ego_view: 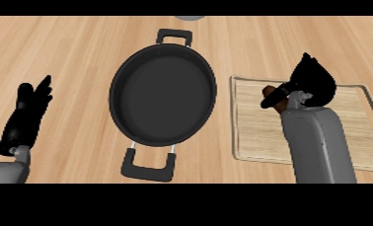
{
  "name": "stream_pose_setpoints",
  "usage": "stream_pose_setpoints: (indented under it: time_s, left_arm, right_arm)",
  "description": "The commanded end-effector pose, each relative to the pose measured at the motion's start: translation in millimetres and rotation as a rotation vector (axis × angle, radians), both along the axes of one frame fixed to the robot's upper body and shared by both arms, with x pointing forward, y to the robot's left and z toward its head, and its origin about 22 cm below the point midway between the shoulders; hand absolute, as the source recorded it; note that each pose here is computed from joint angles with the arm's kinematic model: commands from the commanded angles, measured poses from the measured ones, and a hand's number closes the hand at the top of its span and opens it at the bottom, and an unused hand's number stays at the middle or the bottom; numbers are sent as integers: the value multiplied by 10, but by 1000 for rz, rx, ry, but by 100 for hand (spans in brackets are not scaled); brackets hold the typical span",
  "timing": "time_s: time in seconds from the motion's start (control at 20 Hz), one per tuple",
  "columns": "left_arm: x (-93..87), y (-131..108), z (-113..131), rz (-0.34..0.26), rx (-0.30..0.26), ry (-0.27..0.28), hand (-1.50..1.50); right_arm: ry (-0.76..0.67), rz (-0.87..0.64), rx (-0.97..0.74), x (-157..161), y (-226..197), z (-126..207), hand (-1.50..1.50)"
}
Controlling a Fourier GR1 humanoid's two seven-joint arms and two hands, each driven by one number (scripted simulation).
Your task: Pick the sweet potato from the tray and place it in the pot
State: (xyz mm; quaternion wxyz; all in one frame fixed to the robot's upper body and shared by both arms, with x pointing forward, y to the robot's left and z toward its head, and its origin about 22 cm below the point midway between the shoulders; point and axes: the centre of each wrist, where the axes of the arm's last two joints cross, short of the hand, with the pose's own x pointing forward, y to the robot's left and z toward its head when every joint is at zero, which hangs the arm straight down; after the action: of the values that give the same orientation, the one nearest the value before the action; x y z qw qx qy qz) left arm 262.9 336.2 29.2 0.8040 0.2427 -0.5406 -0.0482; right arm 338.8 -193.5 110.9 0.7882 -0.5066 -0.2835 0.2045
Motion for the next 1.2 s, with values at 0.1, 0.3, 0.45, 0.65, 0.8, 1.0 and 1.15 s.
stream_pose_setpoints:
  time_s: [0.1, 0.3, 0.45, 0.65, 0.8, 1.0, 1.15]
  left_arm:
    - [16, -54, 70, 1, 4, 4, 0]
    - [56, -142, 9, -10, 11, -2, 0]
    - [2, -49, -99, -8, 9, -6, 0]
    - [132, -135, 1, 16, 2, -16, 0]
    - [52, -143, -2, 3, -1, -10, 0]
    - [85, 41, -80, 8, 0, 13, 0]
    - [-12, -58, -37, 5, 8, -11, 0]
  right_arm:
    - [121, -155, 7, 67, -33, -30, -150]
    - [127, -141, 32, 39, -182, -137, -150]
    - [154, -137, 34, 142, -49, -95, -150]
    - [141, -166, 56, 21, -102, -382, -150]
    - [136, -158, 62, 21, -149, -316, -150]
    - [138, -155, 75, 124, -292, -390, -150]
    - [135, -168, 91, 116, -252, -264, -150]
